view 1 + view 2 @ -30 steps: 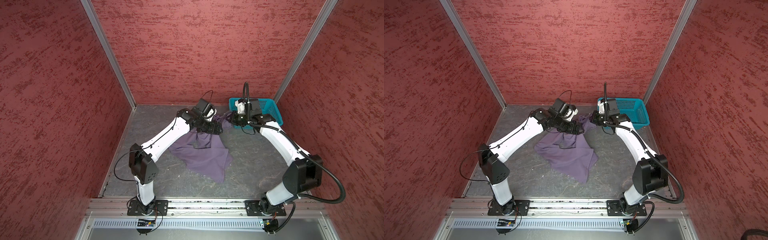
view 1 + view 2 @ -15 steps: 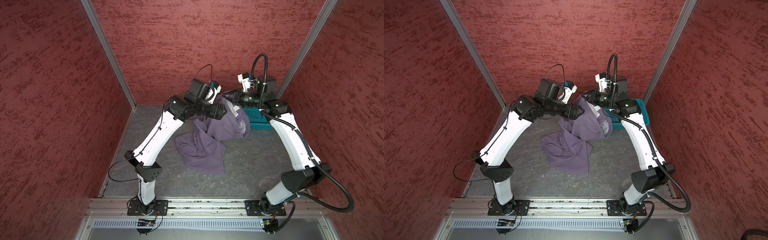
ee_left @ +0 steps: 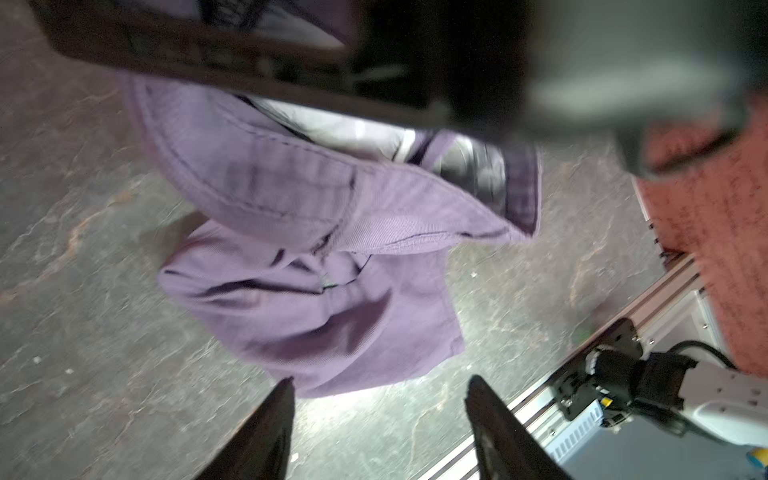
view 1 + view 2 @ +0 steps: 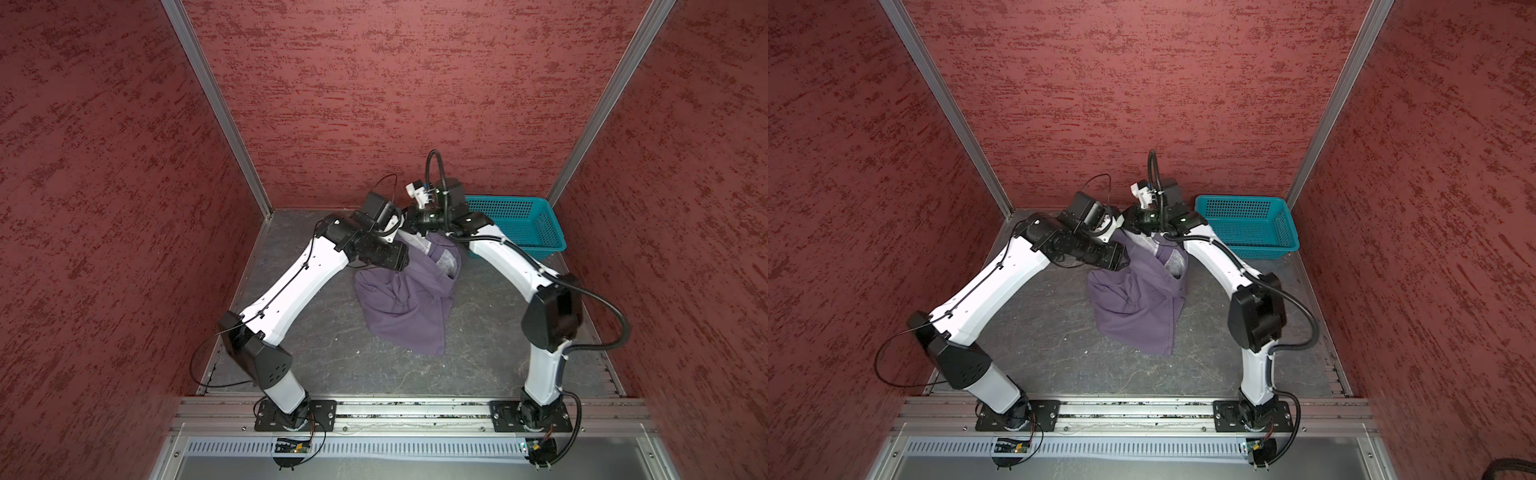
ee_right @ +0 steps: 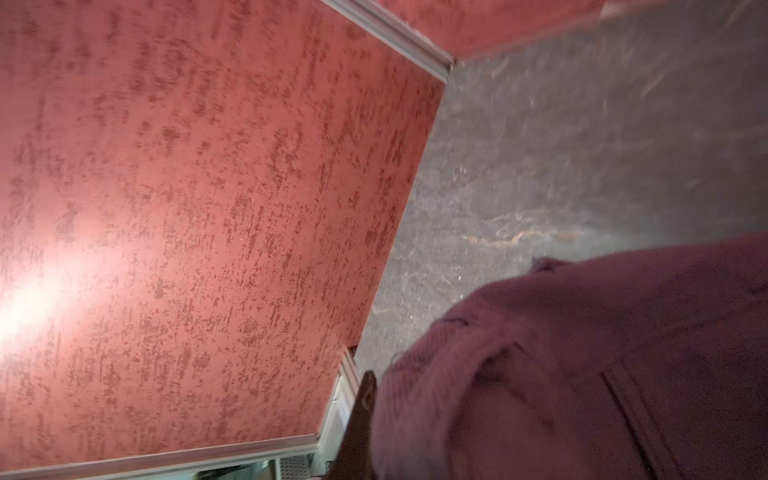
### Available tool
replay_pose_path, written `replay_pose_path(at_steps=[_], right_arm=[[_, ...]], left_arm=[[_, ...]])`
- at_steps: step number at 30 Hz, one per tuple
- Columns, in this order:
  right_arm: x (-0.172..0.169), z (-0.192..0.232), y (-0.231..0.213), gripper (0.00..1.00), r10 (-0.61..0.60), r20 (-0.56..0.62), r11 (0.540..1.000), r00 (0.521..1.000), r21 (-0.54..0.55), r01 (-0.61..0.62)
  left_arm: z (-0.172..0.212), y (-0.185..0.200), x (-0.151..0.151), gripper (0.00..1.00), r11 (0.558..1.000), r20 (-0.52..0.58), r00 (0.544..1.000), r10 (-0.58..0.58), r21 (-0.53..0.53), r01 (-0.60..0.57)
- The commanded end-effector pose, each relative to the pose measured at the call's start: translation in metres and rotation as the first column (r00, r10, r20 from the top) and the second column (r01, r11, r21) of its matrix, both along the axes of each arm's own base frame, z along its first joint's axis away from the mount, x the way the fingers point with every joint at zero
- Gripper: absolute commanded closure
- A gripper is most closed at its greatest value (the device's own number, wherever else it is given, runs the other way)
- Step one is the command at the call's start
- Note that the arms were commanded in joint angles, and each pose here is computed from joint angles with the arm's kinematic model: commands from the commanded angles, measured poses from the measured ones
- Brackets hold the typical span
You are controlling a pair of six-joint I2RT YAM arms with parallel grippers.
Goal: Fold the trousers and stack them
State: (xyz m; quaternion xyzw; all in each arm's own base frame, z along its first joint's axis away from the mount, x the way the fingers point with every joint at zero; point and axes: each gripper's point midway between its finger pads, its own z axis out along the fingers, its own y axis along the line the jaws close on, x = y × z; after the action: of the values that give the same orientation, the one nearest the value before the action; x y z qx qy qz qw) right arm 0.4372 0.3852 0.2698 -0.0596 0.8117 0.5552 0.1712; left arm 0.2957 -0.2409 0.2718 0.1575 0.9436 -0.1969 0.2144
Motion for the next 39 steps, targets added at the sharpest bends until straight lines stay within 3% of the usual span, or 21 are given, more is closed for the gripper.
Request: replay_pose_path(at_steps=[1, 5, 8, 12, 15, 20, 26, 31, 36, 39], right_arm=[[0.005, -0.004, 0.023, 0.70, 0.068, -0.035, 0.997, 0.997, 0.048, -0.066], [0.020, 0.006, 0.006, 0.52, 0.022, 0.051, 0.998, 0.998, -0.064, -0.018], [0.029, 0.022, -0.026, 0.49, -0.051, 0.138, 0.987, 0.989, -0.147, 0.072], [0.030, 0.032, -0.090, 0.48, -0.178, 0.239, 0.935, 0.955, -0.261, 0.239], [0.022, 0.027, -0.139, 0.50, -0.279, 0.260, 0.894, 0.924, -0.281, 0.349], [-0.001, -0.002, -0.222, 0.65, -0.441, 0.226, 0.813, 0.869, -0.311, 0.493], [-0.034, -0.035, -0.304, 0.67, -0.607, 0.215, 0.676, 0.765, -0.367, 0.639], [-0.043, -0.033, -0.336, 0.67, -0.672, 0.241, 0.615, 0.700, -0.345, 0.709], [-0.044, -0.021, -0.353, 0.67, -0.700, 0.291, 0.569, 0.652, -0.324, 0.756], [-0.045, -0.014, -0.358, 0.67, -0.712, 0.311, 0.556, 0.630, -0.300, 0.776]], left_arm=[[0.008, -0.008, -0.019, 0.15, 0.988, -0.013, 1.000, -0.001, -0.153, -0.001], [-0.008, -0.010, -0.021, 0.06, 0.980, -0.062, 0.998, 0.013, -0.197, -0.025], [-0.022, -0.025, -0.019, 0.05, 0.975, -0.109, 0.994, -0.022, -0.223, -0.003], [-0.047, -0.041, -0.005, 0.05, 0.984, -0.131, 0.990, -0.043, -0.178, 0.020], [-0.063, -0.046, 0.015, 0.05, 0.994, -0.130, 0.992, -0.010, -0.112, -0.004], [-0.078, -0.058, 0.046, 0.10, 0.996, -0.132, 0.990, 0.052, -0.066, -0.061], [-0.106, -0.067, 0.065, 0.12, 0.994, -0.188, 0.976, 0.107, 0.020, -0.106], [-0.123, -0.069, 0.078, 0.13, 0.986, -0.198, 0.967, 0.161, 0.080, -0.147], [-0.145, -0.060, 0.087, 0.23, 0.964, -0.220, 0.948, 0.228, 0.189, -0.188], [-0.150, -0.055, 0.093, 0.41, 0.950, -0.213, 0.945, 0.247, 0.245, -0.193]])
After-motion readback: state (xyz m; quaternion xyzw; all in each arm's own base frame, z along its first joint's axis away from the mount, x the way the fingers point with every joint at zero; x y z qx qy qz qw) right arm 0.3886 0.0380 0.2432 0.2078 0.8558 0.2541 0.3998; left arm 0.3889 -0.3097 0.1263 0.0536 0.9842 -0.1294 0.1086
